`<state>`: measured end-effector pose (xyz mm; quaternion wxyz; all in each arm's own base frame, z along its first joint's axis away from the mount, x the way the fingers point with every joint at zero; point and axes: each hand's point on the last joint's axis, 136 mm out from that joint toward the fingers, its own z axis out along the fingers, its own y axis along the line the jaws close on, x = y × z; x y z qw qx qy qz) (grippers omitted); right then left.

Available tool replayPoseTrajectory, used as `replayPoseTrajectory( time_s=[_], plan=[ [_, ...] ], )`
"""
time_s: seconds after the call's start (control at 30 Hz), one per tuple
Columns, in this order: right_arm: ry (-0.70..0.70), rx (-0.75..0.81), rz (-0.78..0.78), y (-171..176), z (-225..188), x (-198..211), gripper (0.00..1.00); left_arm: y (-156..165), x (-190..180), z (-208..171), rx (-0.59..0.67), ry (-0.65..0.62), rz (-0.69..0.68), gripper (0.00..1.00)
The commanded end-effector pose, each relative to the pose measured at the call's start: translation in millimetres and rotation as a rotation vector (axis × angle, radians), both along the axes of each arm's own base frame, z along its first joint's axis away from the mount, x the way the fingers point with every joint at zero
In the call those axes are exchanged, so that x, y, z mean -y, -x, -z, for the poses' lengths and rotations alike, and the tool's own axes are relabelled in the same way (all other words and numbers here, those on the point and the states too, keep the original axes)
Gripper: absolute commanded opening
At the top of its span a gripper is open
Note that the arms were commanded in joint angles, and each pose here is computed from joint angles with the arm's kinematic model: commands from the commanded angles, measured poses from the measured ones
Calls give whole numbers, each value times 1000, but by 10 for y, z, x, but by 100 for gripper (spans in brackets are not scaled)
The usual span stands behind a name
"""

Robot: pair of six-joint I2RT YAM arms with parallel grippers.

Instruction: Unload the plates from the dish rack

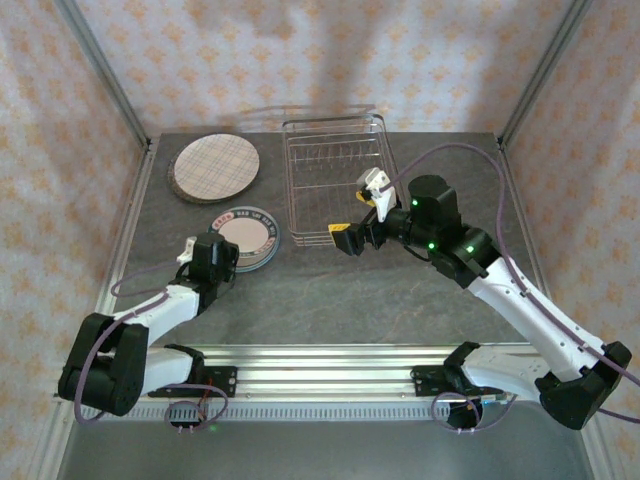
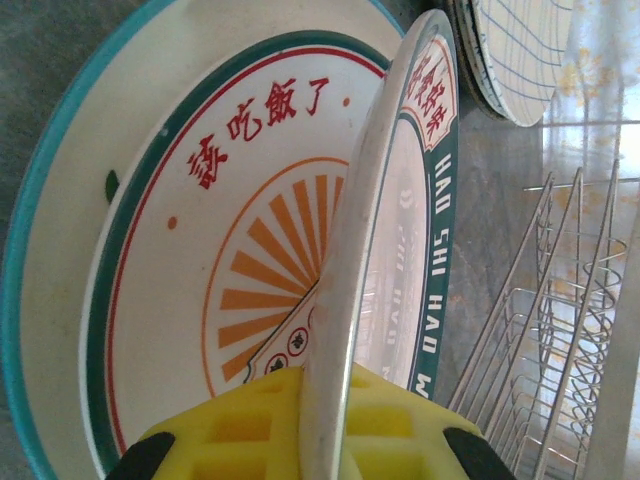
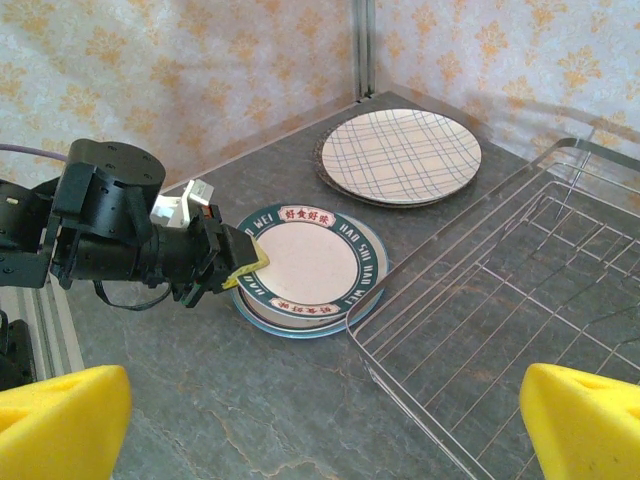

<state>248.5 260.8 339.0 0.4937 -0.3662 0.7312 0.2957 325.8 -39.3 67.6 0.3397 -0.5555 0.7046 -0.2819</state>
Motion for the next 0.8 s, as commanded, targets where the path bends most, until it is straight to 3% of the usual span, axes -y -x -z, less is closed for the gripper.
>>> replayPoseTrajectory(
  time_s=[0.0, 0.4, 0.77],
  plan=[
    [-33, 18, -13, 32, -176, -28, 99, -74, -28, -83, 54, 3, -10, 0],
    [-37, 12, -12, 21, -189, -38, 99, -47, -27, -16, 28, 5, -4, 0],
    [-41, 5, -9, 17, -200, -43, 99, 7, -35, 12, 14, 2, -1, 28]
  ],
)
